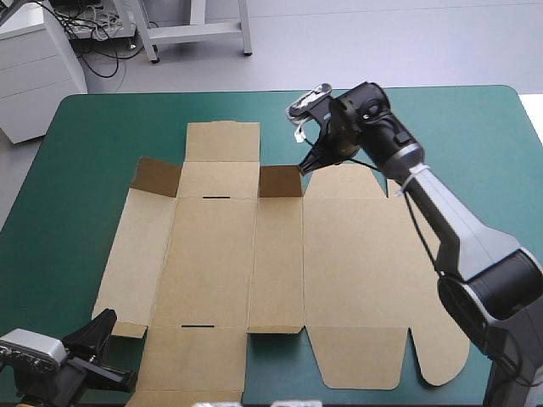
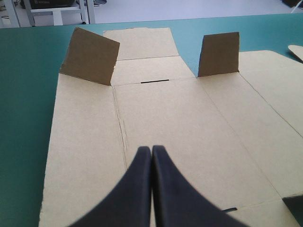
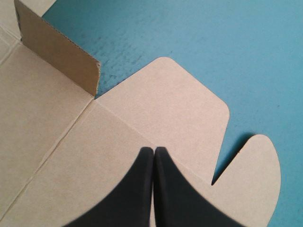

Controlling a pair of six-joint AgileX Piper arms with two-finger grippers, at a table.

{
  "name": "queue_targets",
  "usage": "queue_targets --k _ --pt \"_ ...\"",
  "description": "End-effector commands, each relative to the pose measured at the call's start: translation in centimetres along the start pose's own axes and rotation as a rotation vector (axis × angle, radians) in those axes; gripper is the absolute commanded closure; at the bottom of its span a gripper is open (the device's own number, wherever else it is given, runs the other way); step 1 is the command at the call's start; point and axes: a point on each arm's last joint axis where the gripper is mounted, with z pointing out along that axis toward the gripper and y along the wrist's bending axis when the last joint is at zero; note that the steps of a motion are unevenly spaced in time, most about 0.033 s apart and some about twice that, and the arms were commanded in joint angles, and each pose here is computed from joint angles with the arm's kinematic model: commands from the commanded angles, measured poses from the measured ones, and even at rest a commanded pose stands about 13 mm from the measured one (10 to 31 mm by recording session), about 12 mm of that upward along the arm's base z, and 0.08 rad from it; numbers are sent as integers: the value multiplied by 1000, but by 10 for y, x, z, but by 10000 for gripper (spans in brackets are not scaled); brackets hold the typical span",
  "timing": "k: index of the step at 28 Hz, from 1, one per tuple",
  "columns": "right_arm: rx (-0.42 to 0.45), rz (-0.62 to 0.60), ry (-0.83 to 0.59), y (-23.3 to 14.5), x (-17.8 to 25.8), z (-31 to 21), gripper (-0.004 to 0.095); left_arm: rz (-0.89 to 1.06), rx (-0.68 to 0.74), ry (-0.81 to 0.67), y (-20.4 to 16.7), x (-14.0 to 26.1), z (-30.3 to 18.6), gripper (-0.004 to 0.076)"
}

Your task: Fold the box

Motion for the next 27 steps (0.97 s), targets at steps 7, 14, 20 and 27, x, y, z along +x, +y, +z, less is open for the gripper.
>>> queue_targets --k 7,14,20,27 --pt "3 206 -275 -52 29 -128 930 -7 -2 -96 -1 -13 -4 735" --pt "18 212 -330 -53 38 -155 930 -9 0 -91 -1 -12 -4 316" --pt "24 228 -328 -51 48 -162 929 -16 9 -81 -2 -11 -4 178" --pt "84 324 -227 -46 126 -154 930 55 -72 -105 4 -24 -9 235"
